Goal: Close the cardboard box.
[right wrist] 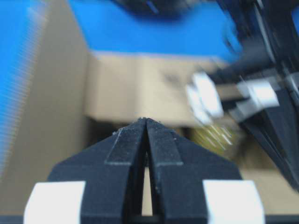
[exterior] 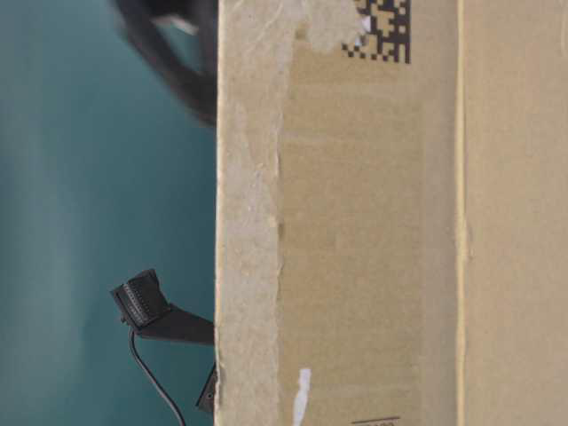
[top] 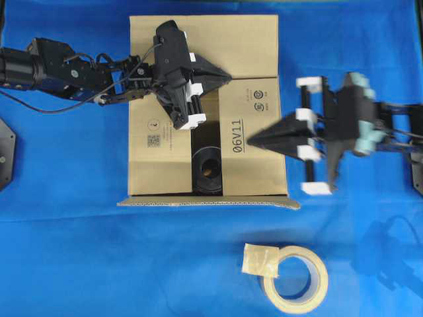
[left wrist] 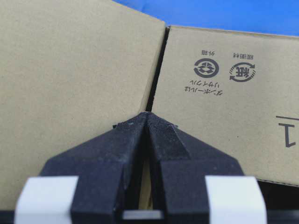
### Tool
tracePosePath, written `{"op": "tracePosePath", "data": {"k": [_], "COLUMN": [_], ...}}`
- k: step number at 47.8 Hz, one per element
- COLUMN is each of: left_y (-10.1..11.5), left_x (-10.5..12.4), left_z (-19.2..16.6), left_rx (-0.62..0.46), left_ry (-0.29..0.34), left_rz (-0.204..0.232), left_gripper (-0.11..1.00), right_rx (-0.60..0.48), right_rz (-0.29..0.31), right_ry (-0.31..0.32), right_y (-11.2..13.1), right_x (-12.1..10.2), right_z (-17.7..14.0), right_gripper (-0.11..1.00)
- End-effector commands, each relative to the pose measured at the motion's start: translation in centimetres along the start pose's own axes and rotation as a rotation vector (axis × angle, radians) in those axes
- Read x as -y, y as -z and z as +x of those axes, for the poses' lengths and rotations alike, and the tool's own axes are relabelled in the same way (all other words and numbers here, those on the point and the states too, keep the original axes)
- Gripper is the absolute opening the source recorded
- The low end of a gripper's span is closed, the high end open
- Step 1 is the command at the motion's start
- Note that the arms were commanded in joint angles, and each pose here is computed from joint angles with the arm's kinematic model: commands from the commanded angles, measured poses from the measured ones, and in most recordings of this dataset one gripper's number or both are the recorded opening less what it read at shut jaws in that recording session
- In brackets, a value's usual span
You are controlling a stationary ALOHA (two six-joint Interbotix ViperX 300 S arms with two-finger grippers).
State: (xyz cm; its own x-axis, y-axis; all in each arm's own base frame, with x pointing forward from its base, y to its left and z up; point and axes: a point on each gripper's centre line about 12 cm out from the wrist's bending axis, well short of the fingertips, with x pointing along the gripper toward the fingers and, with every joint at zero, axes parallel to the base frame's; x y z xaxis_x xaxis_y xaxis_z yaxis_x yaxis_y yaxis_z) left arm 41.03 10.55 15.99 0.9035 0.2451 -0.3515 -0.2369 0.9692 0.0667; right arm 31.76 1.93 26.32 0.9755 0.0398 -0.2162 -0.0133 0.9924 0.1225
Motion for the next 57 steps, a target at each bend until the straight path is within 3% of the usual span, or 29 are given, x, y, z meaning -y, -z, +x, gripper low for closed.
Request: {"op": "tracePosePath", "data": {"k": [1, 11, 20, 36, 47, 57], "left_y": [-0.7, -0.7, -0.7, -0.7, -0.8, -0.7], "left_x": [-0.2, -0.2, -0.2, -0.2, -0.3, -0.2], "left_z": [-0.2, -0.3, -0.3, -0.2, -0.2, -0.3], "left_rx": [0.020, 0.020, 0.020, 0.021, 0.023, 0.020], "left_ry": [-0.005, -0.005, -0.005, -0.005, -0.006, -0.005], "left_rz": [0.001, 0.001, -0.002, -0.002, -0.003, -0.002], "left_gripper": [0.00, 0.00, 0.00, 0.00, 0.00, 0.00], "right_rx": [0.067, 0.101, 0.007, -0.161, -0.113, -0.075], "right_rz": [-0.007, -0.035, -0.064, -0.094, -0.078, -0.044], "right_ry": [-0.079, -0.247, -0.312, -0.285, -0.251, -0.142], "right_y": [-1.9, -1.8, 1.0, 6.4, 5.6, 4.5], "right_x": [-2.4, -7.1, -9.5, -9.5, -8.2, -4.4], "right_z": [-1.7, -3.8, -2.7, 0.1, -0.1, -0.6], "right_gripper": [0.00, 0.00, 0.00, 0.00, 0.00, 0.00]}}
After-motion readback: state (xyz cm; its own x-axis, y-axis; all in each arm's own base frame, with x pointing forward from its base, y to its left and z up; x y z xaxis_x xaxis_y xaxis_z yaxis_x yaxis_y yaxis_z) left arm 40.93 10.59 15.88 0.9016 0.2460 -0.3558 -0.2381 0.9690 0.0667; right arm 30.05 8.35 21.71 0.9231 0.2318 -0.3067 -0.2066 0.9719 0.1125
